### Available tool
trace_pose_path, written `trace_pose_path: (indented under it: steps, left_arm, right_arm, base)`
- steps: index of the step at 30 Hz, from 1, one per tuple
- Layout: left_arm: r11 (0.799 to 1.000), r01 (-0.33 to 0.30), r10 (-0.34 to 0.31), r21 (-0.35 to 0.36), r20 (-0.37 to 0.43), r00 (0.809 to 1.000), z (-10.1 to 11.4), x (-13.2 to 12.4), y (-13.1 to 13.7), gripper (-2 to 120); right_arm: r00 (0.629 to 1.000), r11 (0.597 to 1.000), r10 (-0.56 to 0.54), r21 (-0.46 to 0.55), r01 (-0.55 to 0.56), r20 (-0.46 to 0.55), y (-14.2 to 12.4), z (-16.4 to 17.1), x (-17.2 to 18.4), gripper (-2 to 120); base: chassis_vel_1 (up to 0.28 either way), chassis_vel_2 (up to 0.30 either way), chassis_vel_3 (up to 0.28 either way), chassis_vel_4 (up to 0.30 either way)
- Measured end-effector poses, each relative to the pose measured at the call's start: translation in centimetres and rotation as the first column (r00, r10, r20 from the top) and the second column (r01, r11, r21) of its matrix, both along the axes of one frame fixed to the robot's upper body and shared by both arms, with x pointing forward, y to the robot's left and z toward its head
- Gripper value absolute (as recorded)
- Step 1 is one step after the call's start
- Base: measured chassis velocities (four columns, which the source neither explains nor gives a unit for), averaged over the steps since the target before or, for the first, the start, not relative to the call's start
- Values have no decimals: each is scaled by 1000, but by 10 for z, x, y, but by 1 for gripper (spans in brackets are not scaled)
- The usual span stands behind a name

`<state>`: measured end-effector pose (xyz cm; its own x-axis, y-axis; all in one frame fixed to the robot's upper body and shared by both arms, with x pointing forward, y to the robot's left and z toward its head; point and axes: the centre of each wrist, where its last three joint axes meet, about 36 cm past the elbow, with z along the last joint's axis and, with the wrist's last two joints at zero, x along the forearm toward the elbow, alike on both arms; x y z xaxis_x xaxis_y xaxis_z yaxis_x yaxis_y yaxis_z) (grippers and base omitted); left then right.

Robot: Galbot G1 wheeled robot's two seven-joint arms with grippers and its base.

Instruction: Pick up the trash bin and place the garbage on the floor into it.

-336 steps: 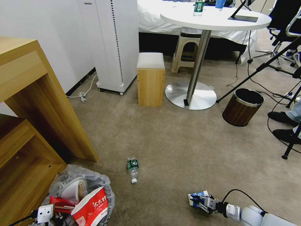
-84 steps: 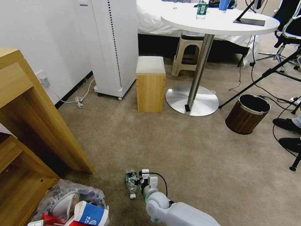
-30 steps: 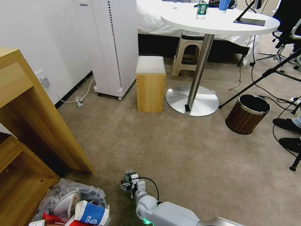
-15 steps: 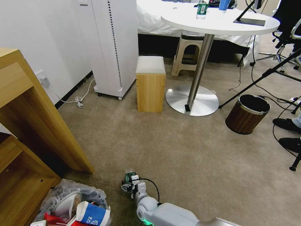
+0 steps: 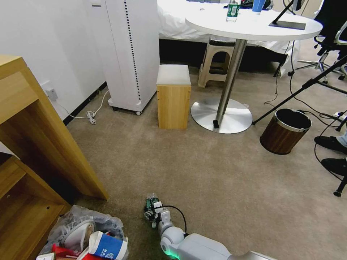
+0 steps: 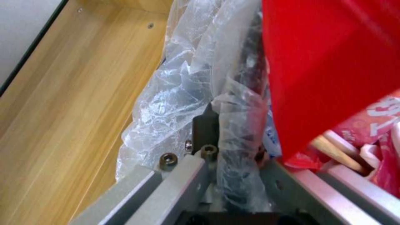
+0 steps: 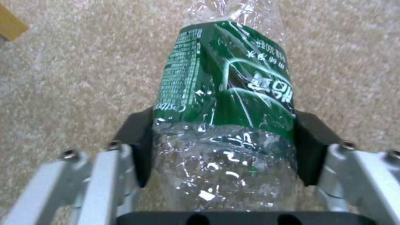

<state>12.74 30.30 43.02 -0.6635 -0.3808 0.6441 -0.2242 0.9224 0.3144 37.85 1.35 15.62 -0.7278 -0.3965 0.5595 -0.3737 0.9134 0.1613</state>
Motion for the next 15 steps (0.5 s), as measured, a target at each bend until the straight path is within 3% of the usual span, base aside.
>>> trace_pose_path:
  steps: [6,15]
  left_arm:
    - [1000,3,-3,2,2,1000,0,0,0,0]
    - [1000,7,-7,4,-4,1000,-3,-1,0,0]
  right_arm:
    - [1000,1000,-3,-4,3,17,-7,1,7,35]
    - [998,1000,8,2,-8,55,-15,7,16,13]
  base:
    - [0,0,0,0]
    - [0,0,0,0]
